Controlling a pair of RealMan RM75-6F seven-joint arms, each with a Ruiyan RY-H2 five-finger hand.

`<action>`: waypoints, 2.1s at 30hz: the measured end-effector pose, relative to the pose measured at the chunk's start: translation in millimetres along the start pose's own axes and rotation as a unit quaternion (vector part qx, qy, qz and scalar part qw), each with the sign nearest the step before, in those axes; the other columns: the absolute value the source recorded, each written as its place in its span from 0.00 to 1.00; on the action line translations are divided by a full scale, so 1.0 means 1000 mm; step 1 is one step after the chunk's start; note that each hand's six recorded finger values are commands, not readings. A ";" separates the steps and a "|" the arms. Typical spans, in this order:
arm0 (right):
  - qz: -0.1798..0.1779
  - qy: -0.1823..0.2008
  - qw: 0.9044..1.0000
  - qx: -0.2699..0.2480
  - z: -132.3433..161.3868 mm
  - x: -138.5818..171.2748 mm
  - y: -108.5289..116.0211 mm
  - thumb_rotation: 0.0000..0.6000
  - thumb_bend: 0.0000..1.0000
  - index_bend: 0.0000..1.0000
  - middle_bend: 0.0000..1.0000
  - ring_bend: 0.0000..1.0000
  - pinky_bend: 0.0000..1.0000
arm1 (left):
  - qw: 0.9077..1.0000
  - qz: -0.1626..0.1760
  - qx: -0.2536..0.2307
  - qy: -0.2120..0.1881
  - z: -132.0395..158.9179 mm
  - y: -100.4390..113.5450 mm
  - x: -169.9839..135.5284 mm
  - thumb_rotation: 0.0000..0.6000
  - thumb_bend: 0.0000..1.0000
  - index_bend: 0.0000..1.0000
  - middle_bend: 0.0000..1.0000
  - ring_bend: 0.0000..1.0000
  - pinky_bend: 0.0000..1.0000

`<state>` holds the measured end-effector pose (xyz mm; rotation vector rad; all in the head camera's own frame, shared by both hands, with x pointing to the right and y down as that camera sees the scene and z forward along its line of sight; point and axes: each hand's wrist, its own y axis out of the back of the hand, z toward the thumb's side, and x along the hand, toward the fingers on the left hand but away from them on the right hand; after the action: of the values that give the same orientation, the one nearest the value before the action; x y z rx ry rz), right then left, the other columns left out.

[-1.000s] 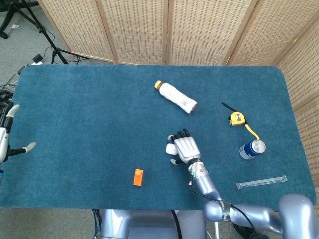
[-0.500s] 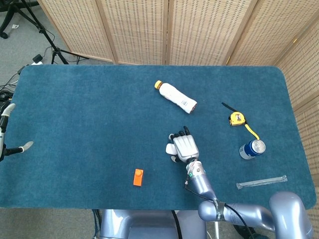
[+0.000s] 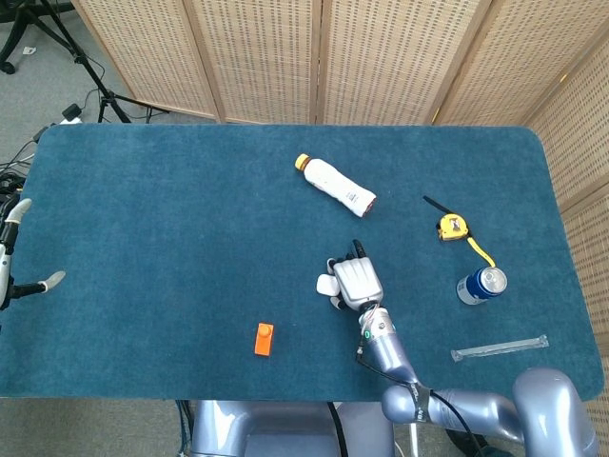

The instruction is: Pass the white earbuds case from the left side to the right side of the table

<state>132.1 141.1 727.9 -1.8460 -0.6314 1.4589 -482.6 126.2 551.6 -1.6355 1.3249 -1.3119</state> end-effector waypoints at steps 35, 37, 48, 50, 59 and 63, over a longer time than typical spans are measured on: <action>-0.075 0.095 0.977 0.177 -0.105 0.046 0.044 1.00 0.44 0.57 0.61 0.47 0.00 | 1.000 -0.015 0.020 -0.019 0.013 -0.014 -0.004 1.00 0.00 0.00 0.00 0.00 0.00; -0.067 0.087 0.974 0.199 -0.120 0.046 0.038 1.00 0.44 0.57 0.61 0.47 0.00 | 0.999 -0.017 0.022 -0.019 0.014 -0.015 -0.004 1.00 0.00 0.00 0.00 0.00 0.00; -0.025 0.063 0.961 0.267 -0.167 0.055 0.024 1.00 0.44 0.57 0.60 0.47 0.00 | 0.999 -0.011 0.029 -0.020 0.017 -0.016 -0.006 1.00 0.00 0.00 0.00 0.00 0.00; -0.015 0.058 0.959 0.279 -0.176 0.058 0.020 1.00 0.44 0.57 0.60 0.47 0.00 | 0.999 -0.011 0.029 -0.021 0.017 -0.016 -0.006 1.00 0.00 0.00 0.00 0.00 0.00; 0.014 0.060 0.949 0.309 -0.185 0.065 0.011 1.00 0.43 0.38 0.32 0.25 0.00 | 0.999 -0.009 0.023 -0.022 0.018 -0.016 -0.007 1.00 0.00 0.00 0.00 0.00 0.00; 0.022 0.061 0.946 0.319 -0.184 0.067 0.008 1.00 0.41 0.16 0.06 0.01 0.00 | 0.999 -0.009 0.022 -0.023 0.018 -0.016 -0.007 1.00 0.00 0.00 0.00 0.00 0.00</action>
<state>326.3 144.9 702.8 -1.4207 -0.0331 1.3539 -460.7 135.2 558.8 -1.6401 1.2487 -1.2973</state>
